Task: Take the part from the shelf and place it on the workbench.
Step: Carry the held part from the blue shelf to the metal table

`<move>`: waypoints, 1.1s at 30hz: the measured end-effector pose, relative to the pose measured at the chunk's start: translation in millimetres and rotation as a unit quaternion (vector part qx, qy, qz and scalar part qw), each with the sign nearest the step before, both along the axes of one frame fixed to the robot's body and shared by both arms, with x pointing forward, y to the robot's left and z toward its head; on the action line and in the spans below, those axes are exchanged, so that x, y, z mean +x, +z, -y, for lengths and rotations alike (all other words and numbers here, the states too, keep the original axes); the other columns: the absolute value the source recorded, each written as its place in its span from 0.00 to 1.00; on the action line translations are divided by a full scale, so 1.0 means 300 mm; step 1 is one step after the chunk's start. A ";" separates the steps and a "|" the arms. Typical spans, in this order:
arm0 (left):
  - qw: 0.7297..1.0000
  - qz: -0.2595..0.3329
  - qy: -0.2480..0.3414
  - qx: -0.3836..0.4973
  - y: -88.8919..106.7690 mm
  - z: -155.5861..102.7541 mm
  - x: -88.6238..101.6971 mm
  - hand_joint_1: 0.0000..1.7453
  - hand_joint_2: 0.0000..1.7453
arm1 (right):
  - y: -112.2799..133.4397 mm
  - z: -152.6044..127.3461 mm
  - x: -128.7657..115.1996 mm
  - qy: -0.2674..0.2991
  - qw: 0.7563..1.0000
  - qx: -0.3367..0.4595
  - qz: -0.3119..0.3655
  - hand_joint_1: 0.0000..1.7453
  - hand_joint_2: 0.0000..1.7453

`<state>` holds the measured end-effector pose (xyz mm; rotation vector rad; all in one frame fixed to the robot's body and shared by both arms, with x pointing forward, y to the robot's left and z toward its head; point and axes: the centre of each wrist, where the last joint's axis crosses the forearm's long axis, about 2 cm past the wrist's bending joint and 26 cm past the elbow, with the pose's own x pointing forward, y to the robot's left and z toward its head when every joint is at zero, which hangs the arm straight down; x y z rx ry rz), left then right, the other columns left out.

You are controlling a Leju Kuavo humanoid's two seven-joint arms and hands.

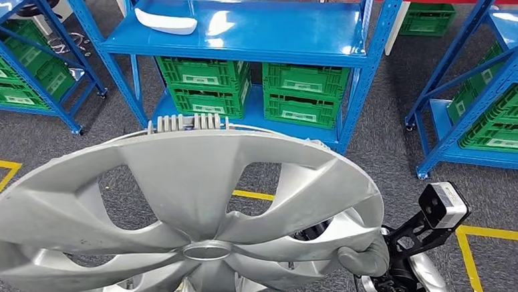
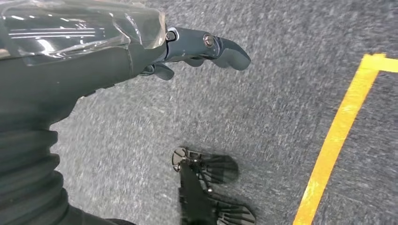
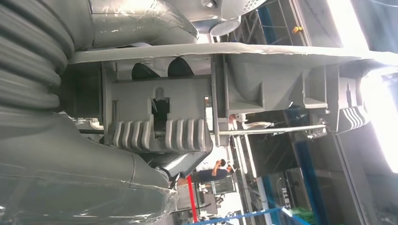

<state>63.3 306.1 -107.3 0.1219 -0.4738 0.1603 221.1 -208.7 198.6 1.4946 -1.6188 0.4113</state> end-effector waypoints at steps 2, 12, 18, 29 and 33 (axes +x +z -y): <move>1.000 0.000 0.002 0.001 -0.001 -0.002 -0.005 0.00 1.00 | 0.003 -0.003 0.000 0.001 1.000 0.001 0.003 1.00 1.00; 1.000 -0.003 0.004 -0.001 -0.003 0.002 -0.021 0.00 1.00 | -0.002 -0.001 -0.004 0.001 1.000 -0.001 0.002 1.00 1.00; 1.000 -0.005 0.004 -0.002 -0.004 0.005 -0.029 0.00 1.00 | 0.000 -0.002 -0.004 0.001 1.000 0.000 0.003 1.00 1.00; 1.000 -0.002 0.013 -0.002 -0.006 0.003 -0.044 0.00 1.00 | 0.002 -0.004 -0.005 0.002 1.000 0.001 0.007 1.00 1.00; 1.000 0.000 0.014 -0.001 -0.006 0.003 -0.046 0.00 1.00 | 0.010 -0.002 -0.008 -0.001 1.000 0.004 0.014 1.00 1.00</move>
